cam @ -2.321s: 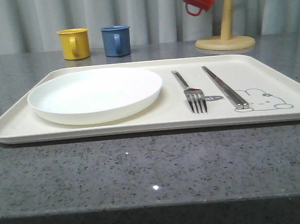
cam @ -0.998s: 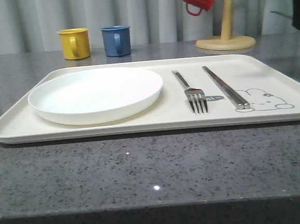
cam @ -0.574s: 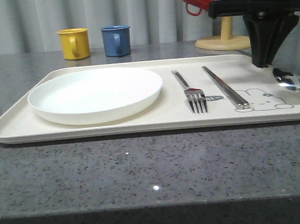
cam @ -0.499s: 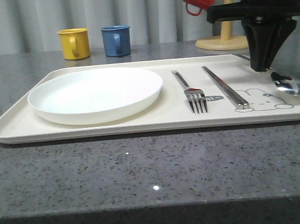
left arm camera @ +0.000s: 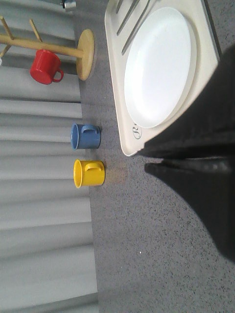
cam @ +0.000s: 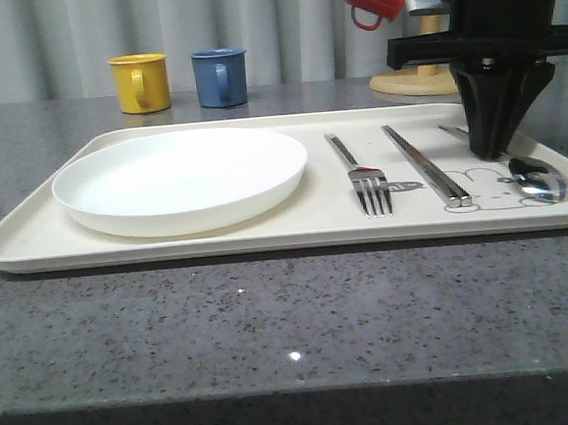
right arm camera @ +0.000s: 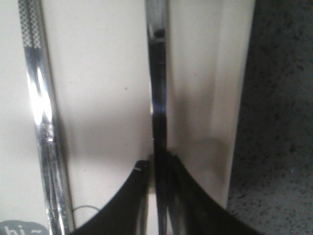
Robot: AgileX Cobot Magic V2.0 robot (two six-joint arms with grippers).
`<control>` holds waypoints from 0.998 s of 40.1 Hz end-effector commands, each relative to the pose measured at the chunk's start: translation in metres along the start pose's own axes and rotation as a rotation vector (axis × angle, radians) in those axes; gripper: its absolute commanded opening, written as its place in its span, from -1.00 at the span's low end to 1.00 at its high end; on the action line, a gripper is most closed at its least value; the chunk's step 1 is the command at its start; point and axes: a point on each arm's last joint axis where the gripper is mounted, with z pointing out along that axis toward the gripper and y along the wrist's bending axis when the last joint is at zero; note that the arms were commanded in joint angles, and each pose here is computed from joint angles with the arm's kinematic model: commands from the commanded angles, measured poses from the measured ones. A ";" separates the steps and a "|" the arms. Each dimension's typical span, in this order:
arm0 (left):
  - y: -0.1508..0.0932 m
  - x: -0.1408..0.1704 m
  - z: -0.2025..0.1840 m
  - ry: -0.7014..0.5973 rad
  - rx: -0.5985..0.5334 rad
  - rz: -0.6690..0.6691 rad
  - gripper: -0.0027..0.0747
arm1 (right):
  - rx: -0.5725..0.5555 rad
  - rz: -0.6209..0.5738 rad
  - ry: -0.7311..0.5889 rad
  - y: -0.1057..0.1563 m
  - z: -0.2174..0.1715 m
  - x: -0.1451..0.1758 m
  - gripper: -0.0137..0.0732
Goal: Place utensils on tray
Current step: 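Place the spoon on the tray beside the chopsticks and release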
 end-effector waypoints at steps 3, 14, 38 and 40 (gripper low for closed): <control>0.000 -0.015 -0.002 -0.092 0.005 -0.014 -0.98 | 0.000 0.001 0.031 -0.002 -0.025 0.010 0.04; 0.000 -0.015 -0.002 -0.092 0.005 -0.014 -0.98 | 0.009 -0.024 -0.117 -0.010 -0.070 0.021 0.18; 0.000 -0.015 -0.002 -0.092 0.005 -0.014 -0.98 | -0.082 -0.160 -0.777 -0.043 -0.169 0.119 -0.84; 0.000 -0.015 -0.002 -0.092 0.005 -0.014 -0.98 | -0.097 -0.178 -0.853 -0.048 -0.165 0.134 -0.84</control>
